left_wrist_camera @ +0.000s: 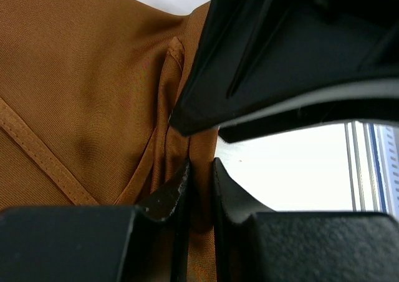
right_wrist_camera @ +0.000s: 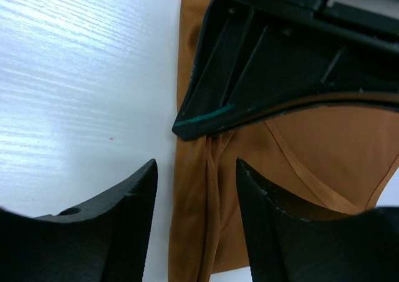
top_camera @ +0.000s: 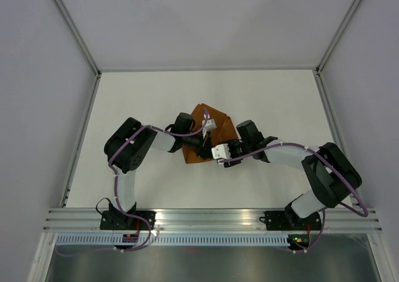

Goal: Fold the napkin, place the utensils inside, and roll it up
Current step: Roll the napkin with the utensil

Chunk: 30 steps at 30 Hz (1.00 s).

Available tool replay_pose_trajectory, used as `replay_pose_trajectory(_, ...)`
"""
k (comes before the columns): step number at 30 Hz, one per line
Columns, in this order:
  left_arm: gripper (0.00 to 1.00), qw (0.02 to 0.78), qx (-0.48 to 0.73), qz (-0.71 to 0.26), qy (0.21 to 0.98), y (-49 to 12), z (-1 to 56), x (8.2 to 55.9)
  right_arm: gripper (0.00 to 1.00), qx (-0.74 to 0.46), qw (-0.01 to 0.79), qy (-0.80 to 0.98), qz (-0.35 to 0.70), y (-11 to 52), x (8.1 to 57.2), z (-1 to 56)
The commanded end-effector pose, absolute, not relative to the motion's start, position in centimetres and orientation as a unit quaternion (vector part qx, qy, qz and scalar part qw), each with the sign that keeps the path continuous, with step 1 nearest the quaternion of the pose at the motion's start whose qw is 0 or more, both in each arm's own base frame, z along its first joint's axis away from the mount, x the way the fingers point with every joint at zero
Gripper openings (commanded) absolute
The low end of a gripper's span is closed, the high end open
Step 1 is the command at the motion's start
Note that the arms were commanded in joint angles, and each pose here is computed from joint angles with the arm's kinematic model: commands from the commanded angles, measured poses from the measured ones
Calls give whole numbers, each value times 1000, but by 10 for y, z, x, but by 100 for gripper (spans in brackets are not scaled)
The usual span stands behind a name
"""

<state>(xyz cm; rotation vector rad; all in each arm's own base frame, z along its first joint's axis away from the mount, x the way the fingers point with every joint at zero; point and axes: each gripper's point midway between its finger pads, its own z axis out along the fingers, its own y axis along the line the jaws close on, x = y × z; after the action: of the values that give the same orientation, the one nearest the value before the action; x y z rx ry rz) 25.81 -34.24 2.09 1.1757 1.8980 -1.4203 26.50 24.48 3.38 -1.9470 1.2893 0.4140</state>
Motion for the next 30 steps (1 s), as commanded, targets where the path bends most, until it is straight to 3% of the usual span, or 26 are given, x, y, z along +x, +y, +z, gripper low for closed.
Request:
replay_pose_trajectory(1,2,184,406,-521,728,-331,-6,240,57,-776,383,483,136,254,271,29)
replay_pose_trajectory(10,2,184,406,-521,728,-330,-4,240,53,-799,326,490,128,253,272,14)
replay_pose_trajectory(11,2,184,406,-521,728,-330,-3,240,50,-798,320,494,129,252,273,13)
replay_pose_trajectory(13,2,186,407,-520,728,-329,-3,241,35,-801,304,500,131,250,273,10)
replay_pose_trajectory(15,2,192,409,-519,725,-330,-1,242,30,-804,297,499,131,249,272,10)
replay_pose_trajectory(19,11,204,410,-515,724,-330,4,246,22,-811,250,507,147,239,259,3)
replay_pose_trajectory(23,27,233,409,-498,728,-330,9,256,13,-814,197,518,171,235,251,-2)
replay_pose_trajectory(30,34,317,405,-445,733,-324,35,281,9,-802,126,547,207,229,242,-10)
